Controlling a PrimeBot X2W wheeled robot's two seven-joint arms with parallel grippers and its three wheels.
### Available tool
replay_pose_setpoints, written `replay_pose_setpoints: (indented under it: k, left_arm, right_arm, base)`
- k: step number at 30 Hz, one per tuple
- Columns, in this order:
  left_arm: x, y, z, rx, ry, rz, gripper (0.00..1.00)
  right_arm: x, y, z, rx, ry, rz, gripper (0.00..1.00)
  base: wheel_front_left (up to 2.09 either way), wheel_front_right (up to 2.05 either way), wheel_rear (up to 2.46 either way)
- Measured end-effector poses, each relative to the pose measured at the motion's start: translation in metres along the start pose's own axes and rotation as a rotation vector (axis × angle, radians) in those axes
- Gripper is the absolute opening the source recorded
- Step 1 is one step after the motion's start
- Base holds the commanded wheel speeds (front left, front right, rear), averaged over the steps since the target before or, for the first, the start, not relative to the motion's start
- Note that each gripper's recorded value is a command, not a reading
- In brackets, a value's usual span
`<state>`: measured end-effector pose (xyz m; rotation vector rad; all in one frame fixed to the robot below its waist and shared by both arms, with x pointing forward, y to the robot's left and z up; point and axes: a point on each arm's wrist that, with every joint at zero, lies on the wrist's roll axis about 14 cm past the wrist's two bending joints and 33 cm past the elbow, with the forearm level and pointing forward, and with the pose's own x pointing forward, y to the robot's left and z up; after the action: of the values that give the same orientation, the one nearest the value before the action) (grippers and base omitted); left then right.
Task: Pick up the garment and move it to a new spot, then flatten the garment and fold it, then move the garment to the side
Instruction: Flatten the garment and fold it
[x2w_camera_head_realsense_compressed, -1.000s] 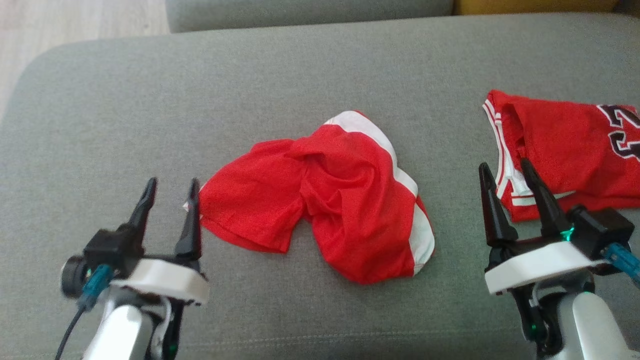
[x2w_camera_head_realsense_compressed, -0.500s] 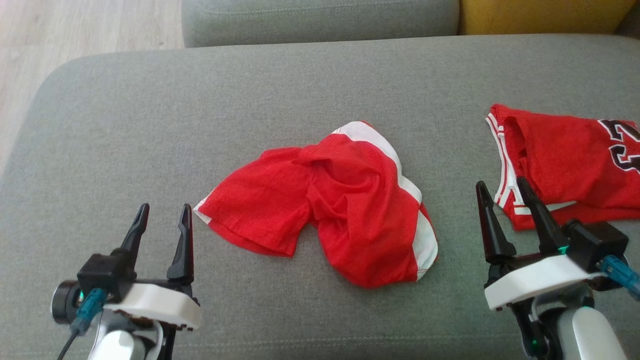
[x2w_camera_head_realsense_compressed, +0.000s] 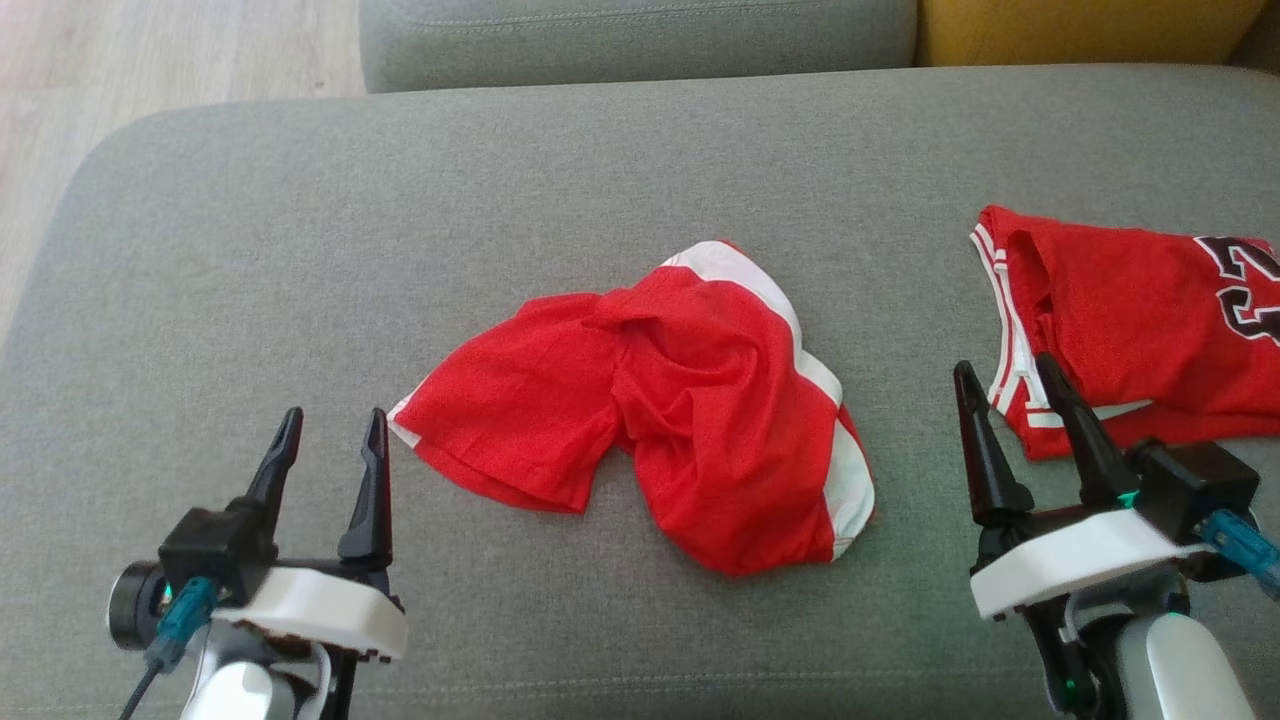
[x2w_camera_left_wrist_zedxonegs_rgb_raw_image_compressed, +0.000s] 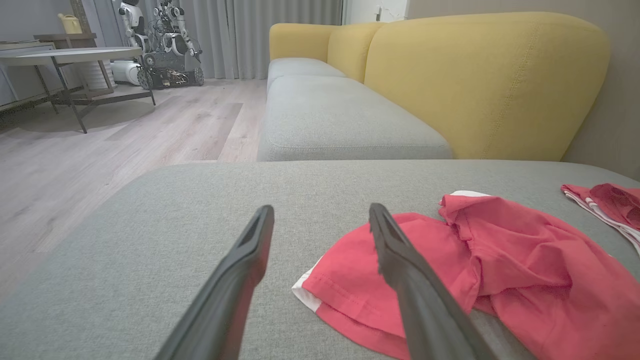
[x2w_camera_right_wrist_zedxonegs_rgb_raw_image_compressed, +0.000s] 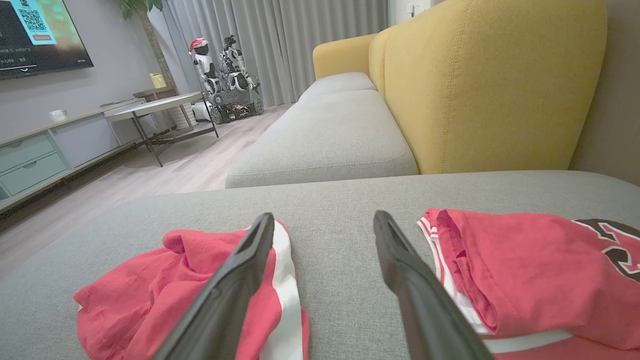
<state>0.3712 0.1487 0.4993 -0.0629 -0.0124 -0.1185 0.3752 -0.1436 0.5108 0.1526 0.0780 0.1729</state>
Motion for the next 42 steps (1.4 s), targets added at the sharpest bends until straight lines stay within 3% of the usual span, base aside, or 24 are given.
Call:
replay_pose_setpoints:
  k: [7, 18, 22, 27, 28, 29, 34, 42]
  left_arm:
    - [0.001, -0.014, 0.0, -0.004, 0.0, -0.045, 1.0]
    - [0.014, -0.157, -0.023, -0.15, 0.147, -0.486, 1.0]
    - [0.007, -0.186, -0.053, -0.153, 0.274, -0.591, 1.0]
    - [-0.002, -0.199, -0.092, -0.146, 0.435, -0.642, 1.0]
    - [-0.002, -0.2, -0.096, -0.149, 0.448, -0.647, 0.12]
    - [-0.001, -0.201, -0.097, -0.151, 0.449, -0.653, 0.0]
    - [0.019, -0.18, -0.083, -0.153, 0.376, -0.587, 0.0]
    - [0.046, -0.089, -0.052, -0.039, 0.284, -0.373, 0.0]
  right_arm:
    - [0.001, -0.001, -0.002, 0.001, 0.007, -0.002, 1.0]
    - [0.013, -0.007, -0.008, 0.004, 0.022, -0.012, 1.0]
    - [0.014, -0.015, -0.011, 0.004, 0.031, -0.036, 1.0]
    - [0.012, -0.028, -0.015, 0.003, 0.04, -0.076, 1.0]
    - [0.012, -0.03, -0.015, 0.002, 0.04, -0.083, 1.0]
    - [0.012, -0.032, -0.015, 0.001, 0.036, -0.089, 1.0]
    - [0.012, -0.037, -0.017, 0.002, 0.038, -0.101, 1.0]
    - [0.021, -0.028, -0.019, 0.015, 0.038, -0.07, 1.0]
  base:
    - [0.0, 0.0, 0.0]
    - [0.0, 0.0, 0.0]
    - [0.0, 0.0, 0.0]
    - [0.0, 0.0, 0.0]
    - [0.0, 0.0, 0.0]
    - [0.0, 0.0, 0.0]
    - [0.0, 0.0, 0.0]
    - [0.0, 0.0, 0.0]
